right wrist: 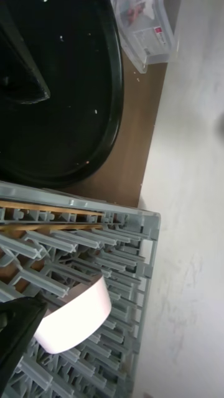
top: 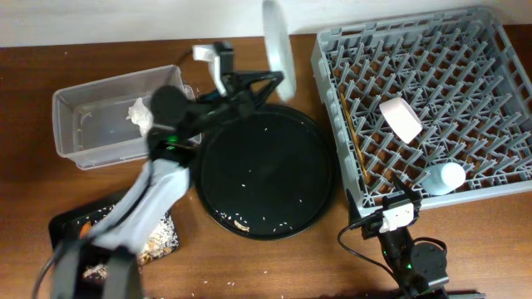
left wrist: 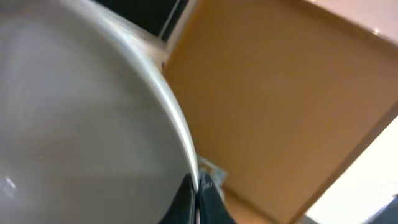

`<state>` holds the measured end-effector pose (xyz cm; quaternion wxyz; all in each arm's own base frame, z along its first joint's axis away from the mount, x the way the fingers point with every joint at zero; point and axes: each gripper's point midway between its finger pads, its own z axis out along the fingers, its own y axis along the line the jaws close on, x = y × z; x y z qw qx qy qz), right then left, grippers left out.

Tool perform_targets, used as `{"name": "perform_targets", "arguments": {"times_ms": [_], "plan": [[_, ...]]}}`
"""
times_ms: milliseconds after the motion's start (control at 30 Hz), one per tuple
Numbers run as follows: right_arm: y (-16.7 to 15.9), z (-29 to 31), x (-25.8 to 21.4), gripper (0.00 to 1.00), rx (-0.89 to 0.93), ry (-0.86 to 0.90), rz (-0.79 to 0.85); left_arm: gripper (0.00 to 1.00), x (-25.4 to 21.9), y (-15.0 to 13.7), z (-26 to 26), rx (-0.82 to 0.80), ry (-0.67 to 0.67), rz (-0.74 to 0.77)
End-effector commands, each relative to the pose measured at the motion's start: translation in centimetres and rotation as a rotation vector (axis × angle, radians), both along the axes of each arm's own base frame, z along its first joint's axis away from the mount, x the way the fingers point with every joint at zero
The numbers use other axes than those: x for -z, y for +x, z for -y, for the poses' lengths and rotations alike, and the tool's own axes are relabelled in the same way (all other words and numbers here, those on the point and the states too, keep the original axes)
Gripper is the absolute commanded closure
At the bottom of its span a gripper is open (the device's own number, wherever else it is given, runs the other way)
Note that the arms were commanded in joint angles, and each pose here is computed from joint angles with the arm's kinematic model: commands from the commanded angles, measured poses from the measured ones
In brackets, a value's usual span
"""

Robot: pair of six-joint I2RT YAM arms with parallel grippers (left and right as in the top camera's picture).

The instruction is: Sort waste into correct bins and load items into the dishwasher rack

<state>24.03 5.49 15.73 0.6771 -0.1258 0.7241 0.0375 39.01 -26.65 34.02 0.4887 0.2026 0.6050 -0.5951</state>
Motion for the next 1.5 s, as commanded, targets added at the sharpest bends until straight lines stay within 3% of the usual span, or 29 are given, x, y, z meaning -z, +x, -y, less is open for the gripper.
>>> {"name": "perform_targets", "arguments": {"times_ms": [0, 200, 300, 433, 600, 667, 733, 900, 1033, 1100, 1200, 1267, 1367, 1433, 1467], "plan": [[0.0, -0.2, 0.3, 0.02, -0.009, -0.006, -0.003, 1.0, 4.0, 3.5, 4.4, 0.094, -0.122, -0.297], [0.0, -0.2, 0.3, 0.02, -0.009, -0.006, -0.003, 1.0, 4.6, 2.6, 13.2, 0.27, -0.109, -0.249], [0.0, -0.2, 0.3, 0.02, -0.009, -0.006, -0.003, 1.0, 6.1, 2.5, 15.2, 0.242, -0.078, -0.331], [0.0, -0.2, 0.3, 0.02, -0.009, -0.006, -0.003, 1.0, 11.5, 4.1, 16.0, 0.107, 0.04, -0.52], [0.0, -0.2, 0.3, 0.02, -0.009, -0.006, -0.003, 0.98, 11.3, 4.5, 15.8, 0.081, 0.041, -0.479], [0.0, -0.2, 0.3, 0.02, -0.009, -0.006, -0.003, 0.69, 11.1, 4.8, 15.6, 0.065, 0.036, -0.475], [0.0, -0.2, 0.3, 0.02, -0.009, -0.006, -0.003, 0.01, 10.0, 5.2, 15.0, 0.087, 0.058, -0.379], [0.0, -0.2, 0.3, 0.02, -0.009, -0.006, -0.003, 0.01, 10.9, 7.9, 10.9, 0.002, 0.228, -0.443], [0.0, -0.2, 0.3, 0.02, -0.009, -0.006, -0.003, 0.01, 9.9, 8.2, 1.6, -0.295, 0.511, -0.447], [0.0, -0.2, 0.3, 0.02, -0.009, -0.006, -0.003, 0.01, 9.0, 5.8, -4.7, -0.438, 0.704, -0.46], [0.0, -0.2, 0.3, 0.02, -0.009, -0.006, -0.003, 0.01, 7.7, -0.8, -13.1, -0.552, 1.049, -0.439], [0.0, -0.2, 0.3, 0.02, -0.009, -0.006, -0.003, 0.01, 7.3, -4.1, -16.2, -0.61, 1.177, -0.471], [0.0, -0.2, 0.3, 0.02, -0.009, -0.006, -0.003, 0.01, 4.1, -11.4, -18.9, -0.628, 1.184, -0.494], [0.0, -0.2, 0.3, 0.02, -0.009, -0.006, -0.003, 0.01, 1.1, -15.5, -20.5, -0.685, 1.129, -0.421], [0.0, -0.2, 0.3, 0.02, -0.009, -0.006, -0.003, 0.01, -1.1, -19.3, -21.7, -0.727, 1.062, -0.349]]}}
